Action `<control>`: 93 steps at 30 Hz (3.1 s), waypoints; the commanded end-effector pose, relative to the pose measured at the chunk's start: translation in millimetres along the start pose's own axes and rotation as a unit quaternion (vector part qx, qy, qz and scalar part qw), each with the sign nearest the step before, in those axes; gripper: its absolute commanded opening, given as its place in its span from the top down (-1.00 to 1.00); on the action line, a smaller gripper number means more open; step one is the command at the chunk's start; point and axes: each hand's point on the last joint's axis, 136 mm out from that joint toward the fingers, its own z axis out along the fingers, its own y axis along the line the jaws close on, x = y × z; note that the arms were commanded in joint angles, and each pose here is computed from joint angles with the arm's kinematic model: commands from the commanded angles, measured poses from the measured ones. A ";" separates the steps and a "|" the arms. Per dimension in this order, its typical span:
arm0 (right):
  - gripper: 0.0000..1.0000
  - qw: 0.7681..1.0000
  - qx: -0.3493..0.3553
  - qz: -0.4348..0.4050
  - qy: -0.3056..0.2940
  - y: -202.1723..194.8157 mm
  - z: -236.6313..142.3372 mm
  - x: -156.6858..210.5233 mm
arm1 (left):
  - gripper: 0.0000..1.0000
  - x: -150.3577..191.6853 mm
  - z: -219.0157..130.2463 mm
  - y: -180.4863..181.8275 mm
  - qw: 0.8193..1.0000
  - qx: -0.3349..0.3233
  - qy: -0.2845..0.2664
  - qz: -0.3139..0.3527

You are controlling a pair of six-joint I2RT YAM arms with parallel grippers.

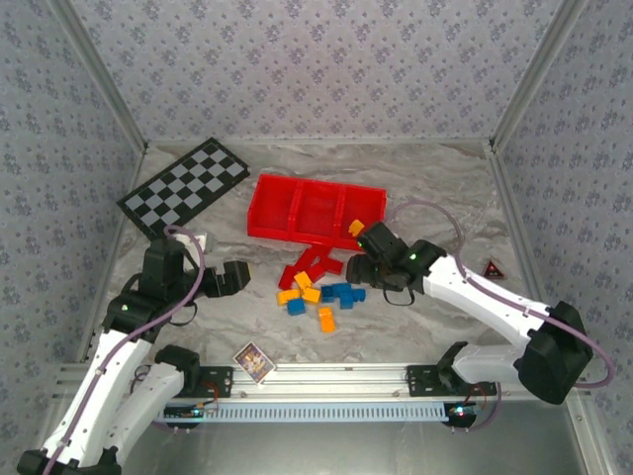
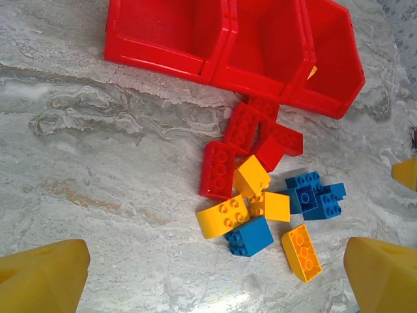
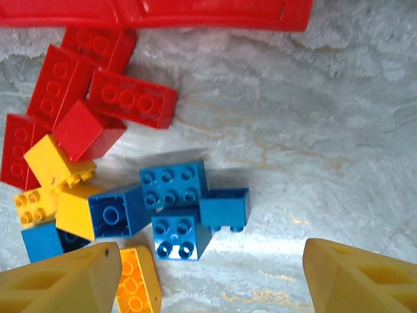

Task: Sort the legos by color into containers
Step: Pick up the lego from the bottom-center of the table, then place the lego in the container.

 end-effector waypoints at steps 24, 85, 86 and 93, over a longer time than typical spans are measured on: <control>-0.18 0.996 0.034 -0.034 0.079 21.7 64.7 55.6 | -0.99 -1.2 0.0 -1.1 1.000 0.002 -0.004 -0.002; 0.58 0.991 -0.033 -0.109 -0.063 131.3 18.5 -161.1 | -1.00 3.1 -1.5 -9.2 1.000 0.017 -0.002 0.011; 0.58 0.992 -0.038 -0.107 -0.056 133.7 25.5 -166.7 | -0.99 4.2 -1.1 -10.4 1.000 0.019 0.000 0.013; 0.56 0.995 -0.040 -0.086 -0.009 135.6 73.8 -183.7 | -0.99 8.5 -2.5 -20.7 0.999 0.040 0.005 0.031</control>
